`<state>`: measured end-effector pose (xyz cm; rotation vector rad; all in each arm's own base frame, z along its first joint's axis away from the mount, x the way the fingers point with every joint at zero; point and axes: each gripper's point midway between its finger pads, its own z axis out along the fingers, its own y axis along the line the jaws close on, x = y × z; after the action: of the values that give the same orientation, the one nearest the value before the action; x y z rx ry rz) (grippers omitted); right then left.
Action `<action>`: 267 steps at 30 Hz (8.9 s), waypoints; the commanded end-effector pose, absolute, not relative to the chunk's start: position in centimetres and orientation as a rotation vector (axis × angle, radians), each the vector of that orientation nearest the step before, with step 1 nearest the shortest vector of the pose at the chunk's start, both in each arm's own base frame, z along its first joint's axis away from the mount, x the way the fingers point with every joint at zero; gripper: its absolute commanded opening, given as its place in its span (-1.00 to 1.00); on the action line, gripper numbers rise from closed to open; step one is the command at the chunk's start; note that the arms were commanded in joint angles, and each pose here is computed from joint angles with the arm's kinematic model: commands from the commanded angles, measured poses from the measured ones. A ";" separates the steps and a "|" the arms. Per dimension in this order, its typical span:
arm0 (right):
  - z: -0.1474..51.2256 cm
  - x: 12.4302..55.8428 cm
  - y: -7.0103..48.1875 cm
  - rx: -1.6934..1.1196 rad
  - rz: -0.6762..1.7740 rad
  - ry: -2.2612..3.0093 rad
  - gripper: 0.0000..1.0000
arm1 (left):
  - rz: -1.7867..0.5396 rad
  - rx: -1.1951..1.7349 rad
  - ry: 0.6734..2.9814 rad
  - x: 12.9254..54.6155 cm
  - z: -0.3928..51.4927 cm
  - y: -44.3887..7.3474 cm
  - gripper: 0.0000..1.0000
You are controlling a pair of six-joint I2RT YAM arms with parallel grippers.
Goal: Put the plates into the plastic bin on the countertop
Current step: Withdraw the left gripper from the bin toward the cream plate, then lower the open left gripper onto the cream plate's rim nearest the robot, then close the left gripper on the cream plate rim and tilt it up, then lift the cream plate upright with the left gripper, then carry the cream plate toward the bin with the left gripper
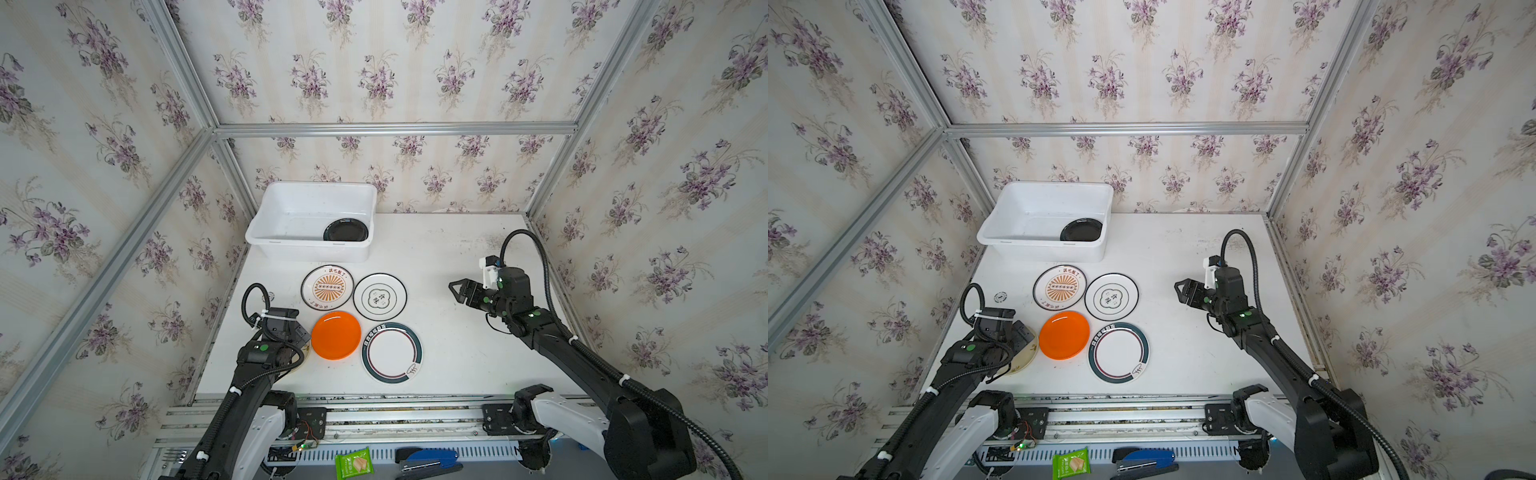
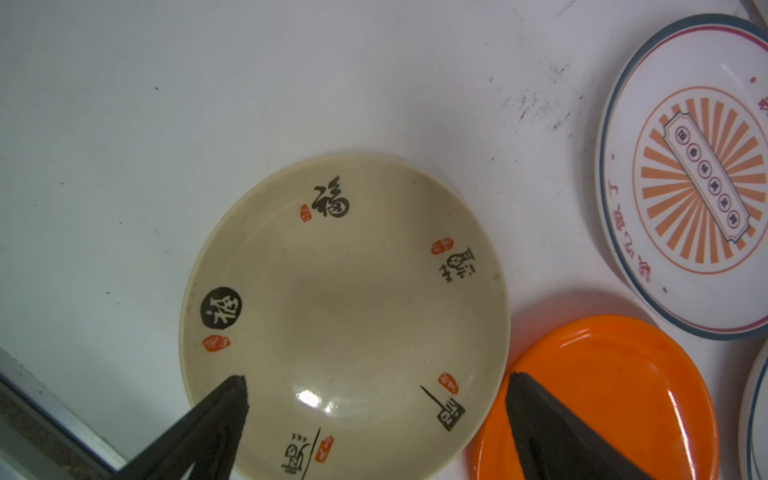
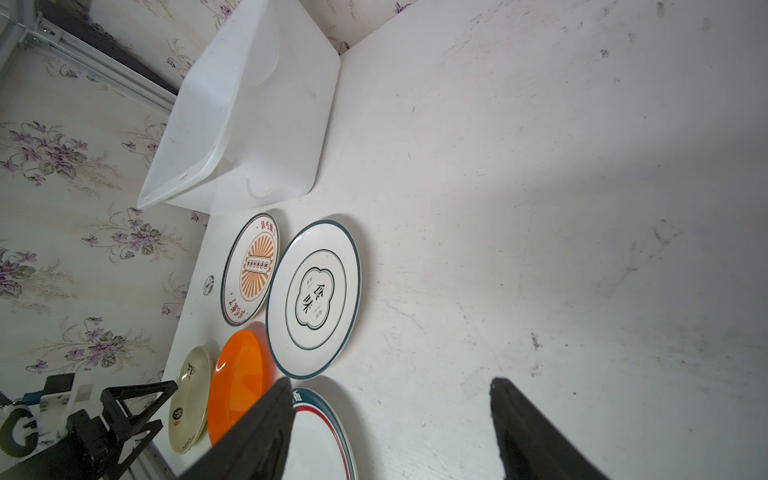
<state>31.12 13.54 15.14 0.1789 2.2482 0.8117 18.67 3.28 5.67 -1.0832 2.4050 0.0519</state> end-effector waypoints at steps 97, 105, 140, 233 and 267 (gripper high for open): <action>19.0 34.2 16.2 0.044 0.929 2.183 0.54 | -0.105 -1.156 2.233 23.9 8.2 5.4 0.99; 21.7 34.0 16.8 -0.065 0.947 2.098 0.56 | -0.091 -1.333 2.227 19.1 6.2 6.0 0.99; 20.5 33.5 16.0 -0.064 0.887 2.112 0.57 | -0.254 -1.587 2.109 20.4 2.2 7.9 -0.01; 23.3 36.6 17.4 0.041 1.041 2.057 0.59 | -0.576 -1.090 1.788 26.7 22.5 4.1 -1.00; 22.4 36.8 15.6 0.068 0.865 2.151 0.57 | -0.241 -0.597 2.154 53.3 25.0 0.0 -1.00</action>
<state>36.76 15.92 22.33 0.0565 2.1521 0.8870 52.90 0.31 25.88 -0.6992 2.0634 -0.3200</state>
